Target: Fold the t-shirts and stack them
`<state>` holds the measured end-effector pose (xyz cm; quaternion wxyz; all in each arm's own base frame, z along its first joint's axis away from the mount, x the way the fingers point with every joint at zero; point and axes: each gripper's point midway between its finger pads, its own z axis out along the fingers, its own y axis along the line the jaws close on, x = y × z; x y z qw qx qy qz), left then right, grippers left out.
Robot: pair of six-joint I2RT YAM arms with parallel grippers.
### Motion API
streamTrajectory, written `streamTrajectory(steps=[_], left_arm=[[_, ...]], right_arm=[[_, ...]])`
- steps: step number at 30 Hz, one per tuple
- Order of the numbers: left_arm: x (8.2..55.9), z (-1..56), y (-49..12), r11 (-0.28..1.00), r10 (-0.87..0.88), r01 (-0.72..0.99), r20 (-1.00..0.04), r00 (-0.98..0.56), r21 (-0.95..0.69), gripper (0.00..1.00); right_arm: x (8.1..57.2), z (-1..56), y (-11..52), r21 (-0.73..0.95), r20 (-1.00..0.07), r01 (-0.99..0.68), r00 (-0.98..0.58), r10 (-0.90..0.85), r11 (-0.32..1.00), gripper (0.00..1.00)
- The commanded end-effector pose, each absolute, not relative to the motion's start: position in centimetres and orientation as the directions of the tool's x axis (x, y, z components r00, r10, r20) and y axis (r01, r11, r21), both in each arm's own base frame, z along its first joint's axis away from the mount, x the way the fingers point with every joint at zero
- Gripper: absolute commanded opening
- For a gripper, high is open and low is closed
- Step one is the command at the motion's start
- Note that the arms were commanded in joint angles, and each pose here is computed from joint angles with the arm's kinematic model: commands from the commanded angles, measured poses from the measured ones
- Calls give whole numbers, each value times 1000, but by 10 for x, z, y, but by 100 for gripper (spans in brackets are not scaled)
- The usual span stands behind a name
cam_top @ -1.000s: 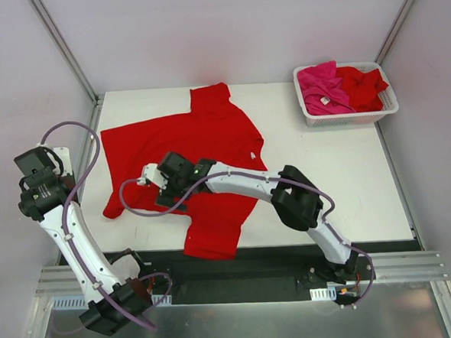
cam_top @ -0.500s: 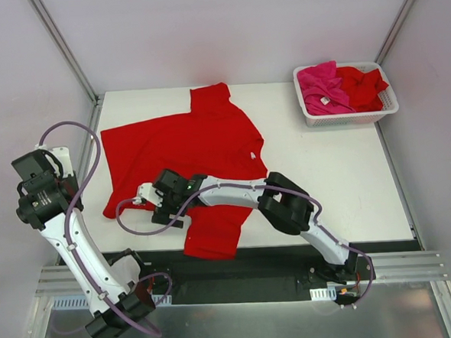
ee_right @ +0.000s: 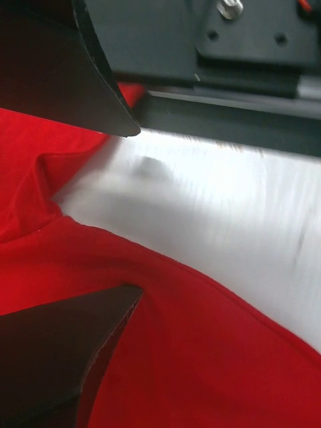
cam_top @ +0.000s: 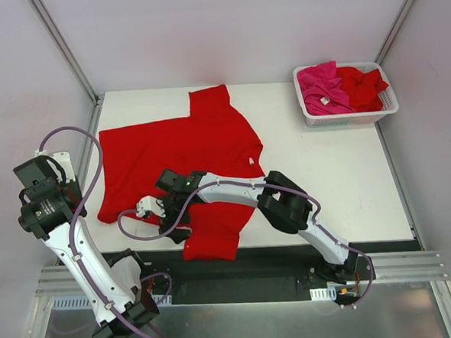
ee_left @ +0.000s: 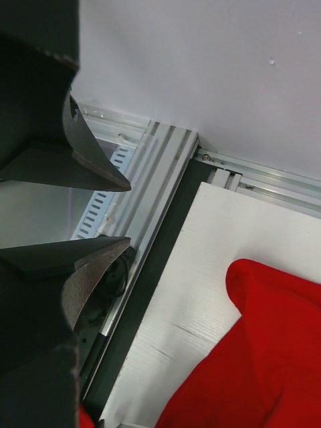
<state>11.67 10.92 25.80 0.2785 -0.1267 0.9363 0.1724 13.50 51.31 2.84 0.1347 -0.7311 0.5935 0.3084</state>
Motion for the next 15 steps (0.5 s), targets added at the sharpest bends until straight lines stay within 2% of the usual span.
streamTrajectory(steps=[1,3,4,7,10,15], left_arm=[[115,266,105,906,-158,-353,-588,-793,233,33],[115,267,105,905,-159,-355,-588,-793,233,33],[115,267,105,905,-160,-356,-590,-792,233,33],[116,269,105,906,-158,-354,-591,-791,233,34],[115,267,105,906,-158,-354,-590,-792,232,34],[114,266,103,908,-158,-353,-593,-790,227,34]], right_arm=[[75,12,455,449,-471,-820,120,-874,-354,96],[74,16,448,436,-475,-803,178,-862,-406,96],[72,16,434,460,-427,-795,193,-883,-396,96],[78,28,417,456,-403,-782,244,-882,-425,96],[96,52,420,420,-446,-806,217,-868,-417,96],[112,94,419,379,-462,-805,263,-847,-456,96]])
